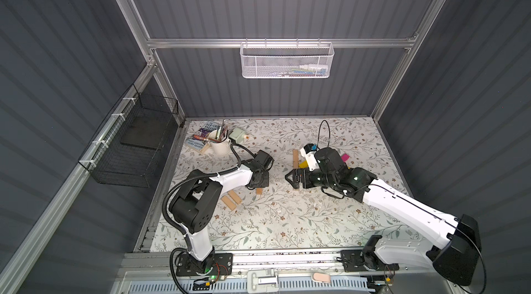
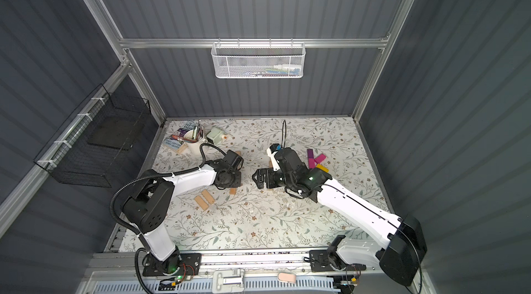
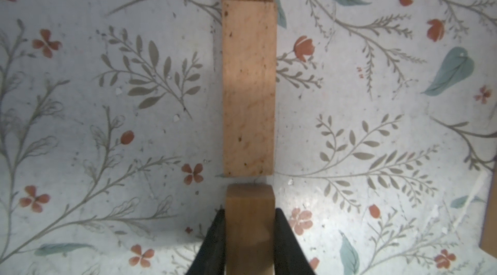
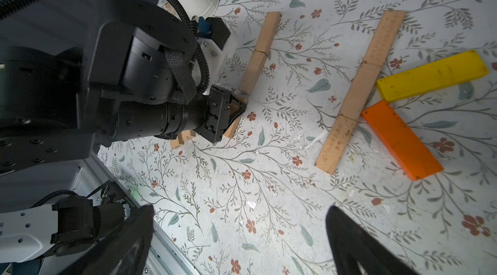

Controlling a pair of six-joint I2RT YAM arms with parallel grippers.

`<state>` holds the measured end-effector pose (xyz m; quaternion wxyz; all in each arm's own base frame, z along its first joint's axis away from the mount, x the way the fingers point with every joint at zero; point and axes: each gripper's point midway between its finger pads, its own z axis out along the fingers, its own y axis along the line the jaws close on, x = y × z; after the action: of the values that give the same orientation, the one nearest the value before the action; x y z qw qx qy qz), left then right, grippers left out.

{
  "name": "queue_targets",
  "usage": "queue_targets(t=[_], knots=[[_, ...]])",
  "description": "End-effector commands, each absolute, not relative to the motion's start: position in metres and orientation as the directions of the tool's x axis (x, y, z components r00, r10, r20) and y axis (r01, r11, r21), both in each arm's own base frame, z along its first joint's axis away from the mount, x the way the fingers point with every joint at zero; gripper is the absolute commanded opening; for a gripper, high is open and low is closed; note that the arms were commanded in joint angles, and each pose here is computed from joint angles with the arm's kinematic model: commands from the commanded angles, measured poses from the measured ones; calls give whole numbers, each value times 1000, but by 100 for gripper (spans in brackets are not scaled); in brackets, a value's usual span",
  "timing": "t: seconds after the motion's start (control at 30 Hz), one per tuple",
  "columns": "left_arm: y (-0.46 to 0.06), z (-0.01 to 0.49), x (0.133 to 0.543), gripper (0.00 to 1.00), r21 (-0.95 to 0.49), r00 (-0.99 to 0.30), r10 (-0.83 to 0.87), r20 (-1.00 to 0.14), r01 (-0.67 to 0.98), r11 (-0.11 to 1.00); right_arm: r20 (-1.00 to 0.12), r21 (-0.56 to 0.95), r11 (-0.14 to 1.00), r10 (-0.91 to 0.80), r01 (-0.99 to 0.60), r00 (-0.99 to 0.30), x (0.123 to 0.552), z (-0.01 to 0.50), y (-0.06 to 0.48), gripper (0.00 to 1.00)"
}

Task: Assemble the letter k with building blocks
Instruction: Assemble the building block at the center of the board.

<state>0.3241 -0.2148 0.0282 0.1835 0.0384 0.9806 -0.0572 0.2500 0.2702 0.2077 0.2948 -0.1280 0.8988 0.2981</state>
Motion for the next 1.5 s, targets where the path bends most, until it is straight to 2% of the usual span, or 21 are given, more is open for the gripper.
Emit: queue_targets(t=[0.0, 0.7, 0.87, 1.47], knots=[[-218, 29, 330, 27, -106, -932, 57, -359, 101, 989, -623, 448, 790, -60, -418, -780, 254, 213, 273, 99], [-217, 26, 337, 32, -106, -934, 61, -351, 104, 989, -619, 441, 788, -78, -429, -781, 258, 213, 279, 99], [-217, 25, 338, 41, -109, -935, 61, -350, 105, 988, -622, 440, 788, -77, -430, -779, 259, 214, 279, 99], [-223, 31, 338, 40, -141, -933, 53, -357, 110, 984, -618, 446, 786, -76, -429, -782, 258, 213, 279, 99]])
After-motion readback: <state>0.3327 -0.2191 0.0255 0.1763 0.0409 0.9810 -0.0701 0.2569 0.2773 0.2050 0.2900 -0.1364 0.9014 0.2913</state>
